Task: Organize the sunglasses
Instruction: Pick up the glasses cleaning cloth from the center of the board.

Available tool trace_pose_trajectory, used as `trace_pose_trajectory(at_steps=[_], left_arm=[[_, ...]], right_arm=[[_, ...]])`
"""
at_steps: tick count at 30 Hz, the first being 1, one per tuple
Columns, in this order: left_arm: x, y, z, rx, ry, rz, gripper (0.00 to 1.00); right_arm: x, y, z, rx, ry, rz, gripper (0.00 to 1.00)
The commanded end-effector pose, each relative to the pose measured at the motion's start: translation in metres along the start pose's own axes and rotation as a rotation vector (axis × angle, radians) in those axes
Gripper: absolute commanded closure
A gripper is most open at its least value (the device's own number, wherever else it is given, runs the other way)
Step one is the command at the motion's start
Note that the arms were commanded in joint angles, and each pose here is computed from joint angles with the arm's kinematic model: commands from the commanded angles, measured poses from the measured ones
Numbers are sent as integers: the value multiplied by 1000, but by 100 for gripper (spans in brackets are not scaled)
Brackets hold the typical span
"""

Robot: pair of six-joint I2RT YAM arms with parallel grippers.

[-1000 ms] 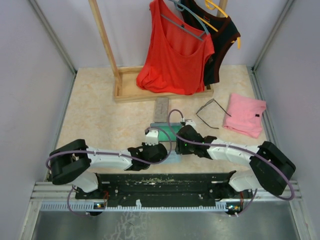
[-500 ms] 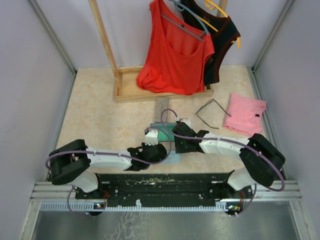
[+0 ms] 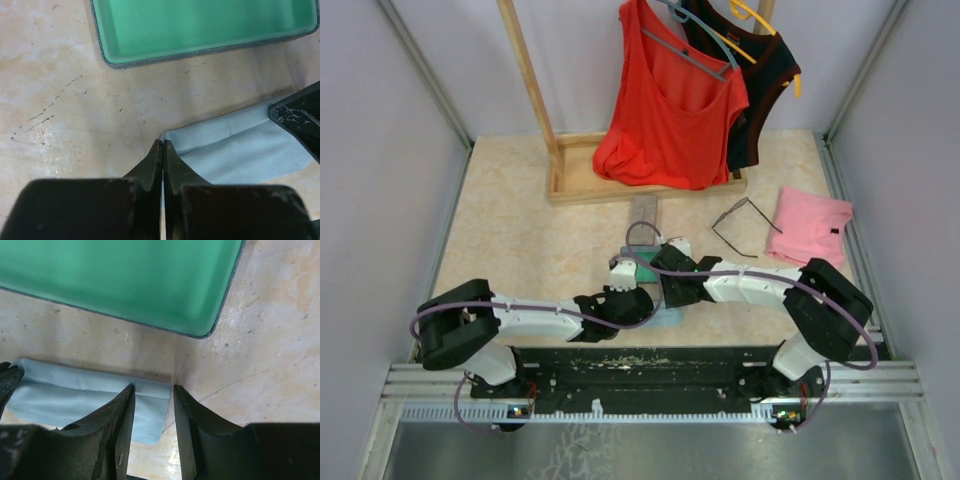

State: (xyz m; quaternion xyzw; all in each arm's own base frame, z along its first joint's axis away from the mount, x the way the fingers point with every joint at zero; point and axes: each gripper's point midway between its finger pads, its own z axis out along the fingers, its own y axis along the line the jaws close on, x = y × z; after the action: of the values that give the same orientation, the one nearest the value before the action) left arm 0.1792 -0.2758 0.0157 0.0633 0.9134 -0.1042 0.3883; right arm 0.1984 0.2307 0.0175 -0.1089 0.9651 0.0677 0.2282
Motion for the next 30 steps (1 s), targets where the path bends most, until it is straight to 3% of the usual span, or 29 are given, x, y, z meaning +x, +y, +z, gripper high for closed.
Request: trace_pose_trajectory(at_steps=[1, 13, 30], left_arm=[[61, 39, -7, -68, 223, 126, 100], [61, 41, -7, -71, 218, 126, 100], [57, 37, -6, -65, 209, 123, 100]], right_arm=[[14, -1, 5, 48, 66, -46, 63], [34, -7, 14, 97, 127, -61, 68], [44, 5, 20, 3, 117, -17, 93]])
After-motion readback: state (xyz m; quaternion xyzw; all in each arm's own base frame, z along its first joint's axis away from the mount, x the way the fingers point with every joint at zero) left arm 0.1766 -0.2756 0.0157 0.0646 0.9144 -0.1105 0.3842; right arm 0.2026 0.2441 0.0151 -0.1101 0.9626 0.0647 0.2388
